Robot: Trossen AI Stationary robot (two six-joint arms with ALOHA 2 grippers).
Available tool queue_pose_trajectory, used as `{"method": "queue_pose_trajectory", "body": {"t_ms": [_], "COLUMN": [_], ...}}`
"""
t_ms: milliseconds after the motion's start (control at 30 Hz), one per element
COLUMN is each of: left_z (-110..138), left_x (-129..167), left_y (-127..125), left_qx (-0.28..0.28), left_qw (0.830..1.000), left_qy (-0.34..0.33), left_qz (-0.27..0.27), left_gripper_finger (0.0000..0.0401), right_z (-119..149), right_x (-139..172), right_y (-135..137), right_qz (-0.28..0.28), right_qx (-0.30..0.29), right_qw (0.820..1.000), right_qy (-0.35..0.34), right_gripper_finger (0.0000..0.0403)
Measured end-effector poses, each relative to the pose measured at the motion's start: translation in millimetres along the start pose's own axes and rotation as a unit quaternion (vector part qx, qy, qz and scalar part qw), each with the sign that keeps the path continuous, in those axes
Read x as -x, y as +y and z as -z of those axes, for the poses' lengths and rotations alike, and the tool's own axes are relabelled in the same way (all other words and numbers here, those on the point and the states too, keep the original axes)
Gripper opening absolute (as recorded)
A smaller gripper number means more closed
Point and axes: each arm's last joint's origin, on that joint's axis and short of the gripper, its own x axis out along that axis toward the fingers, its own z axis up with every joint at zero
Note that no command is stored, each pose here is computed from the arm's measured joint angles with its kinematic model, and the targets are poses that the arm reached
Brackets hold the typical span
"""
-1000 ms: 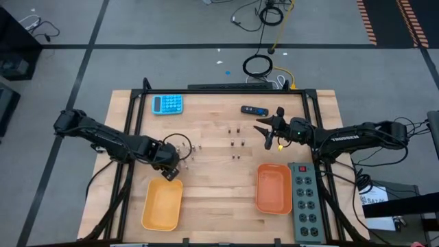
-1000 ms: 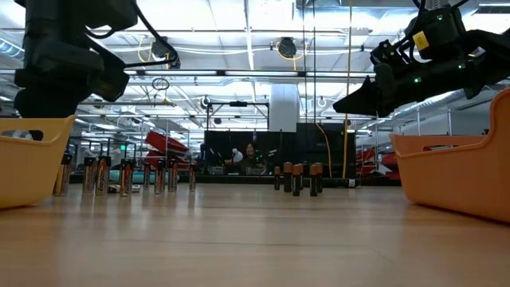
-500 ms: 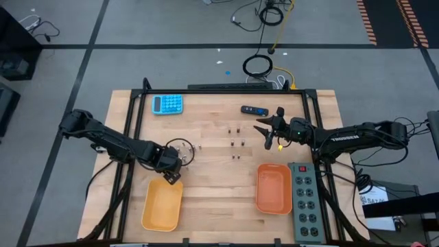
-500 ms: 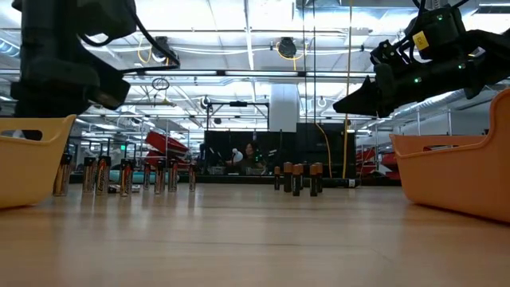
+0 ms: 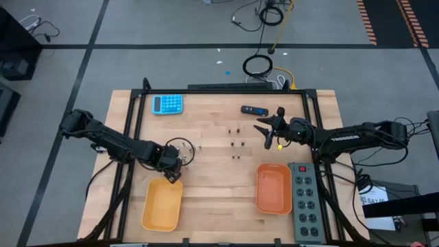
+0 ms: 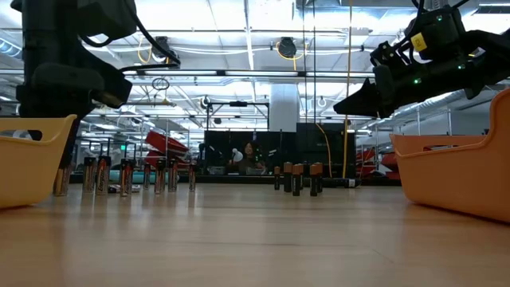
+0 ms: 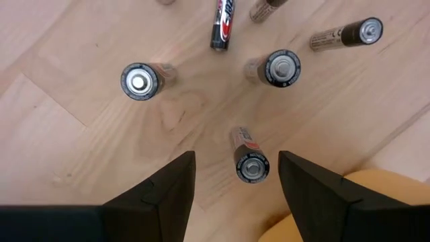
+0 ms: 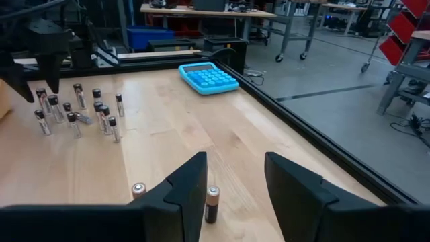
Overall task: Sort batteries
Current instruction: Put the silver battery into the yellow bin
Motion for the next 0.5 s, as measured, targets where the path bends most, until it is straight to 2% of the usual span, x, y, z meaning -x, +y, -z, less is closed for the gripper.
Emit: {"method": "queue_pose_trajectory", "body": {"t_ms": [300,500], "left_z": [-1.0,-1.1], "left_x": [0.0,0.0], "left_y": [0.5,0.5], "left_qx": [0.001,0.001], "left_qw": [1.0,1.0], "left_qy": [-0.01,-0.011], "left_qz": [-0.005,-0.006], "left_gripper_finger": [0.0219,0.0178], "right_z": [0.0,0.0], "right_x": [0.0,0.0], "right_y": [0.0,0.0], "right_qz": [0.0,-0.001], "right_qx": [0.0,0.0], "right_qw": [1.0,1.0], "right_qy": [0.0,0.0], "right_gripper_finger": [0.0144,0.0144]}}
